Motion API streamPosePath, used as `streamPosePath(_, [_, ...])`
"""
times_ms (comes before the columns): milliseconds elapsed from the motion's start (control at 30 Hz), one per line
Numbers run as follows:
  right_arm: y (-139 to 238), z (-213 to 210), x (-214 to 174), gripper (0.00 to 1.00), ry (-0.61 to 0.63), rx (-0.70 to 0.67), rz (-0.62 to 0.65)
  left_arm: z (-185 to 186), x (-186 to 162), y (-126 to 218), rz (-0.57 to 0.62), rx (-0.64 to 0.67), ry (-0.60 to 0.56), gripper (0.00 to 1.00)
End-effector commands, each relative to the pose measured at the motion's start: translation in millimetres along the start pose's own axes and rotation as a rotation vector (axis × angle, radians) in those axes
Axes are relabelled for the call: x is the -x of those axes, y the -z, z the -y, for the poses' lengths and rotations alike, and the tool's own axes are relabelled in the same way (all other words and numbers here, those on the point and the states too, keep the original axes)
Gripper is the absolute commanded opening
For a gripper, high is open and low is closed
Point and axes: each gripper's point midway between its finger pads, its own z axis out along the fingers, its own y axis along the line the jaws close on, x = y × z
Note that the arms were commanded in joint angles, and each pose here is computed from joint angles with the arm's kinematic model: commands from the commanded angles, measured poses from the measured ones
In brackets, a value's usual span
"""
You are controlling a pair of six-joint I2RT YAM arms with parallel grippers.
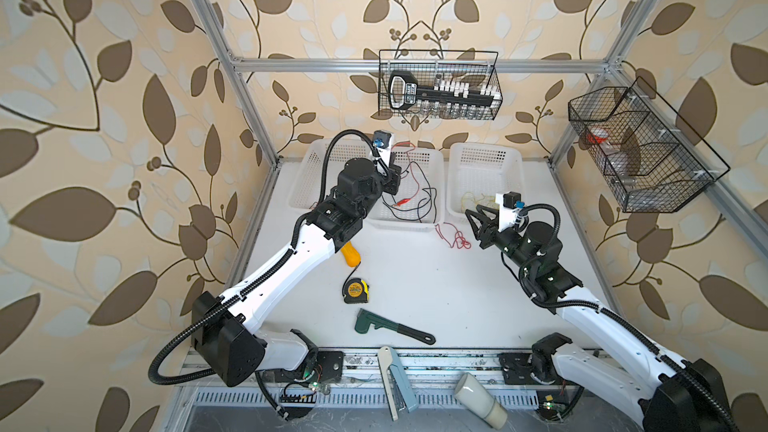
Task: Untangle the cables
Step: 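Grasp the red wire with the left gripper while the right gripper releases it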
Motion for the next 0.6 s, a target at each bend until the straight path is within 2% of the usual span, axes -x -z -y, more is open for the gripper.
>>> streamPosePath(0, [1.6,1.9,-4.8,0.42,0.012,-0.001,-0.001,-36.3,46.2,22.6,0.109,0.093,0.084,0.00])
streamPosePath(200, [-1.2,4.2,-19.3,0.43,0.003,-0.005,-0.050,-82.0,46.5,22.5,0.105,0.227,0.065,0.00])
streamPosePath(467, [0.4,9.7,-26.6,0.44,0.008,-0.035,-0.082,-162.5,-0.7,7.7,-0.002,0.459,0.056,0.00])
streamPosePath(567, [0.2,12.2,-35.7,0.44,0.009,-0.044,-0.115,-186.0,-12.2,3.3,-0.027,0.499,0.075,0.00])
